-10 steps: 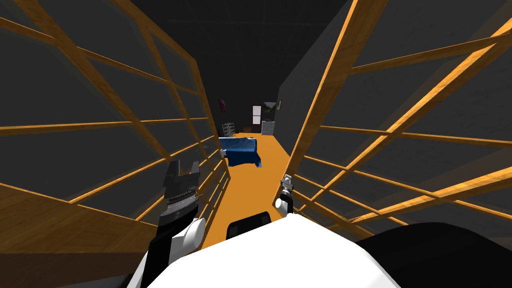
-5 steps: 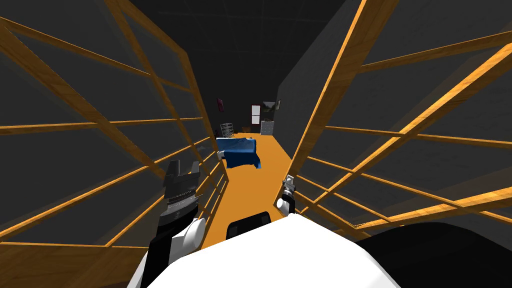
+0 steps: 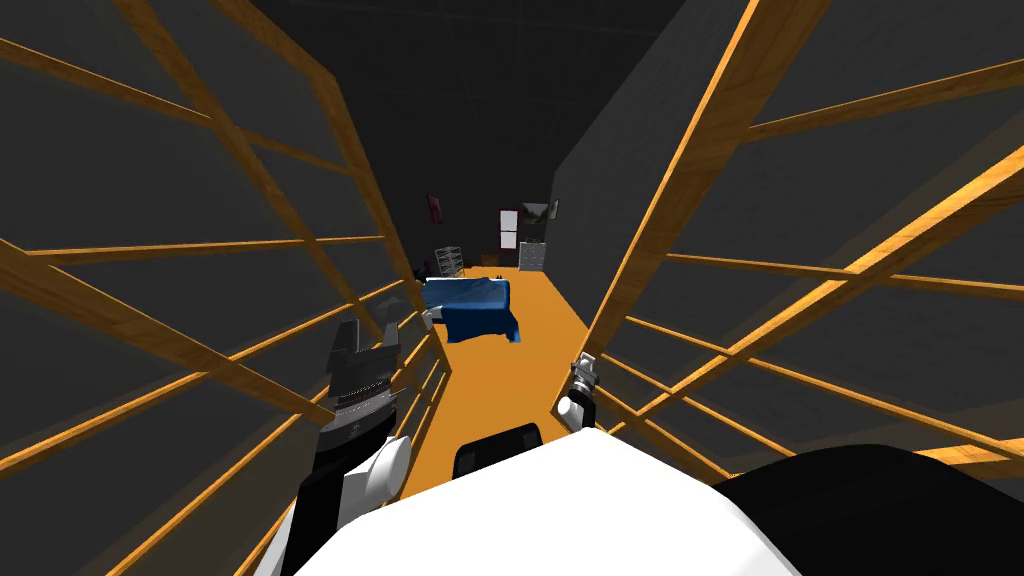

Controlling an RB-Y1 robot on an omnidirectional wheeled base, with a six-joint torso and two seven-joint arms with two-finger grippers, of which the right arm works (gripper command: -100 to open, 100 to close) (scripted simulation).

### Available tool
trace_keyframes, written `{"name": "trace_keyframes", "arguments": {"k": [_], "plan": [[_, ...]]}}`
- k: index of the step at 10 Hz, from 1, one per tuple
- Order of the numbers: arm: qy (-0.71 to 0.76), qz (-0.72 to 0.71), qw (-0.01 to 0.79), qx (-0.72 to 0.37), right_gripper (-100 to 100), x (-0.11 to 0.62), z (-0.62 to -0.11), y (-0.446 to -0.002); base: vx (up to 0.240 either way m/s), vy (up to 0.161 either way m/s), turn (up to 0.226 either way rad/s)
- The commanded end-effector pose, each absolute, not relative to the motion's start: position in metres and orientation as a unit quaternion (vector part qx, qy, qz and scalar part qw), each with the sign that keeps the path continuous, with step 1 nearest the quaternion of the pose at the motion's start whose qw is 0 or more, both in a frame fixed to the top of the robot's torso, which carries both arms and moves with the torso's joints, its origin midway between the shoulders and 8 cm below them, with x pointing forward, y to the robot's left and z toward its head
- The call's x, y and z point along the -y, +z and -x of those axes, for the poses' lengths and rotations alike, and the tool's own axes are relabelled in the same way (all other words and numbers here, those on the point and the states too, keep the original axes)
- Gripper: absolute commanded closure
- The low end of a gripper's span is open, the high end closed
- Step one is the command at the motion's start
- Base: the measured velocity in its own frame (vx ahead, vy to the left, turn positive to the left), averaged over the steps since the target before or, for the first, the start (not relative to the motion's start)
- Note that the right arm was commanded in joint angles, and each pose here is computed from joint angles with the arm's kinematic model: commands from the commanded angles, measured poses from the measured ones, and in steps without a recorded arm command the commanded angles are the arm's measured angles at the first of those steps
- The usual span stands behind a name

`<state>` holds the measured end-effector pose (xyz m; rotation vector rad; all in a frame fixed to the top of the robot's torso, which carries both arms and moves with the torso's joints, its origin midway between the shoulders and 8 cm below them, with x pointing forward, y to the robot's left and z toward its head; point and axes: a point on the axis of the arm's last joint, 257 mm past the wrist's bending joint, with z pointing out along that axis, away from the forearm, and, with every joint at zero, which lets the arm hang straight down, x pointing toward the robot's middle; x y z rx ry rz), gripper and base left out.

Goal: Push the door open

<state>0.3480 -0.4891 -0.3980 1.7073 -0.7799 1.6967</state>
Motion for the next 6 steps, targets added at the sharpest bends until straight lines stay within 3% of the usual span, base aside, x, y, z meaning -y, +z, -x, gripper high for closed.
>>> {"name": "trace_keyframes", "arguments": {"k": [1, 4, 6], "plan": [[0.638, -0.634, 0.313, 0.304, 100, 0.503, -0.341, -0.394, 0.192, -0.058, -0.062], [0.629, -0.629, 0.322, 0.322, 100, 0.511, -0.329, -0.398, 0.192, -0.048, -0.063], [0.628, -0.626, 0.330, 0.325, 100, 0.519, -0.324, -0.396, 0.095, -0.031, -0.034]]}}
